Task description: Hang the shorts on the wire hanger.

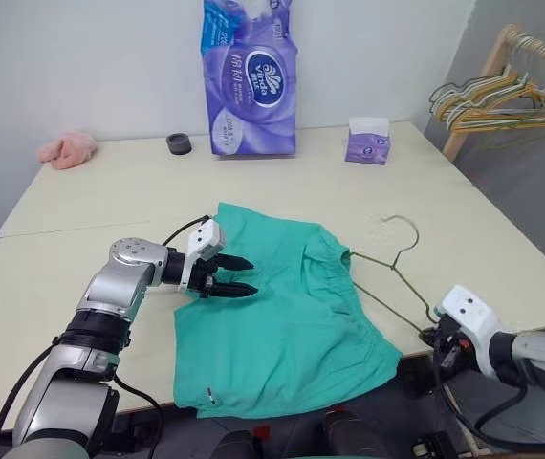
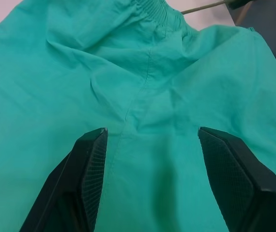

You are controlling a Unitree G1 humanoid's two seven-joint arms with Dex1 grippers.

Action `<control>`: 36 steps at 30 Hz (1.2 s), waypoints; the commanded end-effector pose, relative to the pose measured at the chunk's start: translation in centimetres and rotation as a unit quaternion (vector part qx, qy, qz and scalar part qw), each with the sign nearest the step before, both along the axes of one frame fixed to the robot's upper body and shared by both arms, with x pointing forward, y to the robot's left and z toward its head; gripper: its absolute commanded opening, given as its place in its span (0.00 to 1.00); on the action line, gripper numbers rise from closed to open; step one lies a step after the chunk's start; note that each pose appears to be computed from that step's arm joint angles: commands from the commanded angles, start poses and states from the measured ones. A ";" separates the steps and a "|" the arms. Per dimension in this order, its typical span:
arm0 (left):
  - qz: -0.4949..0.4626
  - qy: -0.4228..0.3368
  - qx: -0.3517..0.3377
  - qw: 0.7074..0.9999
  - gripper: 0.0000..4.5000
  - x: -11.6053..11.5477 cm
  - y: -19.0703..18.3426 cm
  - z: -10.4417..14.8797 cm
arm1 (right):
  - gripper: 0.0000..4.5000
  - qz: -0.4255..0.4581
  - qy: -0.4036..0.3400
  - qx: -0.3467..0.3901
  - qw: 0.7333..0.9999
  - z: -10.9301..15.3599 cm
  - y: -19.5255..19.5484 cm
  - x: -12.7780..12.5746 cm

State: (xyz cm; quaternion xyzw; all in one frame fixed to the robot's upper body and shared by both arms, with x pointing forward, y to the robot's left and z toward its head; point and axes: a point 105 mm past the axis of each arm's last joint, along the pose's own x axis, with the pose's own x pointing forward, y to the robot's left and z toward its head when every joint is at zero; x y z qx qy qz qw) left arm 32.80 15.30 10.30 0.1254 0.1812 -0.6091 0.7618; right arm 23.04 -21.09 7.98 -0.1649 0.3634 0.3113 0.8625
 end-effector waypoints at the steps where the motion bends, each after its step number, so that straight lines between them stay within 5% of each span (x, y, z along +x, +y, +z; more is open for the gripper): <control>1: -0.001 -0.031 -0.005 0.999 0.70 0.6 -0.3 1.3 | 0.00 0.020 0.023 0.042 0.999 0.6 1.1 0.6; 11: 0.067 -0.061 -0.053 0.994 0.70 2.5 -0.4 3.0 | 0.00 0.048 -0.042 0.069 0.996 4.4 3.4 4.0; 17: 0.109 -0.122 -0.137 0.977 0.99 5.1 -1.1 8.5 | 0.00 0.104 -0.081 0.056 0.990 5.8 5.9 3.8; 20: 0.092 -0.127 -0.141 0.978 1.00 5.1 -1.4 9.8 | 0.00 0.114 -0.084 0.051 0.989 5.9 6.3 3.7; 27: -0.085 -0.123 -0.011 0.989 1.00 2.1 -2.3 9.4 | 0.00 0.188 -0.113 0.000 0.976 6.4 7.6 3.2; 36: -0.136 -0.165 0.040 0.976 1.00 2.7 -3.8 8.3 | 0.00 0.245 -0.127 -0.034 0.961 6.3 8.7 2.2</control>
